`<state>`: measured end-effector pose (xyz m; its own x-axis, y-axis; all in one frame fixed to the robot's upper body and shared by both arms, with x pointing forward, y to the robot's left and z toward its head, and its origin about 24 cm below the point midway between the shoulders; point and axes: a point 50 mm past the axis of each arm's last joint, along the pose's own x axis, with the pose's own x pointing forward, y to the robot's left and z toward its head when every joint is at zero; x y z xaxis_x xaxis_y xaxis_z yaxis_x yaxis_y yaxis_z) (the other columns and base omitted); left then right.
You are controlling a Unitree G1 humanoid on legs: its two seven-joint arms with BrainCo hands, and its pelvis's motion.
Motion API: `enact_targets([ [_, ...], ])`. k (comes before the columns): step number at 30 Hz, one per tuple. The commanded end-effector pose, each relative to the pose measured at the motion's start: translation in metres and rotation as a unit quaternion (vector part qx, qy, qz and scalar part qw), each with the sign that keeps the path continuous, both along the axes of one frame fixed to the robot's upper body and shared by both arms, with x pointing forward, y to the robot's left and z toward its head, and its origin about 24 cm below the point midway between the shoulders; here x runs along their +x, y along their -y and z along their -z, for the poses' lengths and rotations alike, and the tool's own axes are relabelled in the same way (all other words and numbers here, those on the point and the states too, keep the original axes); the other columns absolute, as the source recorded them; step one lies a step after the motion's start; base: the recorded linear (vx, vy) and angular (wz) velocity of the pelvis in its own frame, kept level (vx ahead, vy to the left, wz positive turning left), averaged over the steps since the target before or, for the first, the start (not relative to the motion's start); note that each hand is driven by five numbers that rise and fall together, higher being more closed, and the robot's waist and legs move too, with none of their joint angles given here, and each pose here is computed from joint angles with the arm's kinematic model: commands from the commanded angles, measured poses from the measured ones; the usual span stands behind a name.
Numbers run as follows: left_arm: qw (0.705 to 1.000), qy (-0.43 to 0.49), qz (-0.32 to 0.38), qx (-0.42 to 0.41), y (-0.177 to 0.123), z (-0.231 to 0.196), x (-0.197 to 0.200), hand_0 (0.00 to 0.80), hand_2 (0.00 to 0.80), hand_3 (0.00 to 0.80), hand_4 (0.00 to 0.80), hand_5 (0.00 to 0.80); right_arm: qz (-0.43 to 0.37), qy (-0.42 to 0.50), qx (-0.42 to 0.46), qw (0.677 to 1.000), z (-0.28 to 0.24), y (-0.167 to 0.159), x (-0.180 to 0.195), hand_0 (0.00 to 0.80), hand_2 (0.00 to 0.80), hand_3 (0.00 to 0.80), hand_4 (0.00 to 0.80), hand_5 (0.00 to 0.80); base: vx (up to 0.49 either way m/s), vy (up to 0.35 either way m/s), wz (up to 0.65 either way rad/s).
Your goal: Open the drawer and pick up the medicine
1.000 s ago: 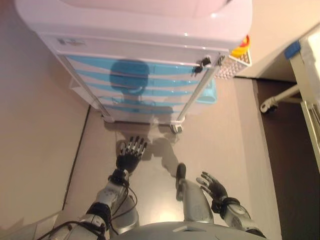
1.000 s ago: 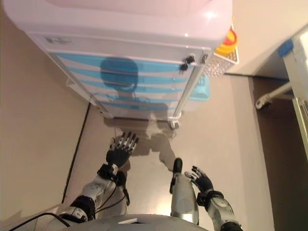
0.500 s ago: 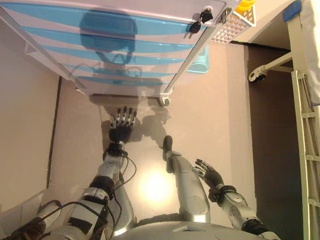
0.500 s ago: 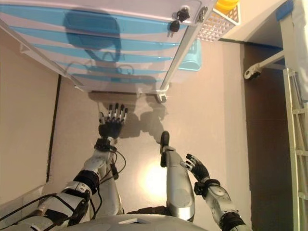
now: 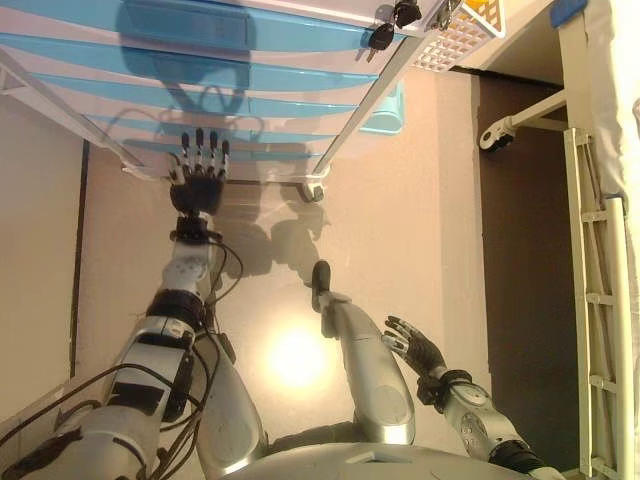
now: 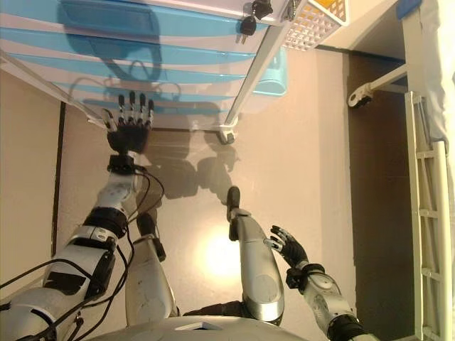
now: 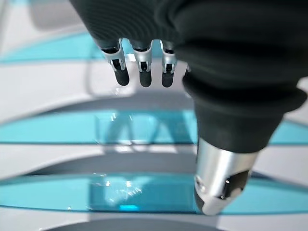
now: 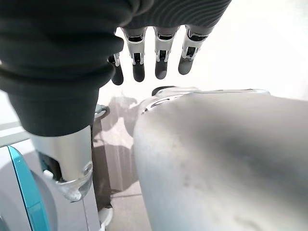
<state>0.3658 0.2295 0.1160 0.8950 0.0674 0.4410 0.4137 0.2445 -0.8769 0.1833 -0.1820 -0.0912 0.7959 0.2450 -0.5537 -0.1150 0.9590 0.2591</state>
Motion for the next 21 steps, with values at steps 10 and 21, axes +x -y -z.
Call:
enact_targets([
  [10,0.994,0.07,-0.043,0.071,-0.027,-0.086,0.015,0.0,0.0,0.0,0.0,0.0,-0.02,0.007,0.021,1.0,-0.001,-0.006,-0.019,0.0,0.0,0.0,0.0,0.0,0.0,0.0,0.0],
  [21,0.982,0.149,-0.059,0.099,-0.029,-0.136,0.015,0.22,0.22,0.22,0.22,0.22,-0.018,0.011,0.035,0.999,0.001,-0.014,-0.021,0.0,0.0,0.0,0.0,0.0,0.012,-0.024,0.01],
])
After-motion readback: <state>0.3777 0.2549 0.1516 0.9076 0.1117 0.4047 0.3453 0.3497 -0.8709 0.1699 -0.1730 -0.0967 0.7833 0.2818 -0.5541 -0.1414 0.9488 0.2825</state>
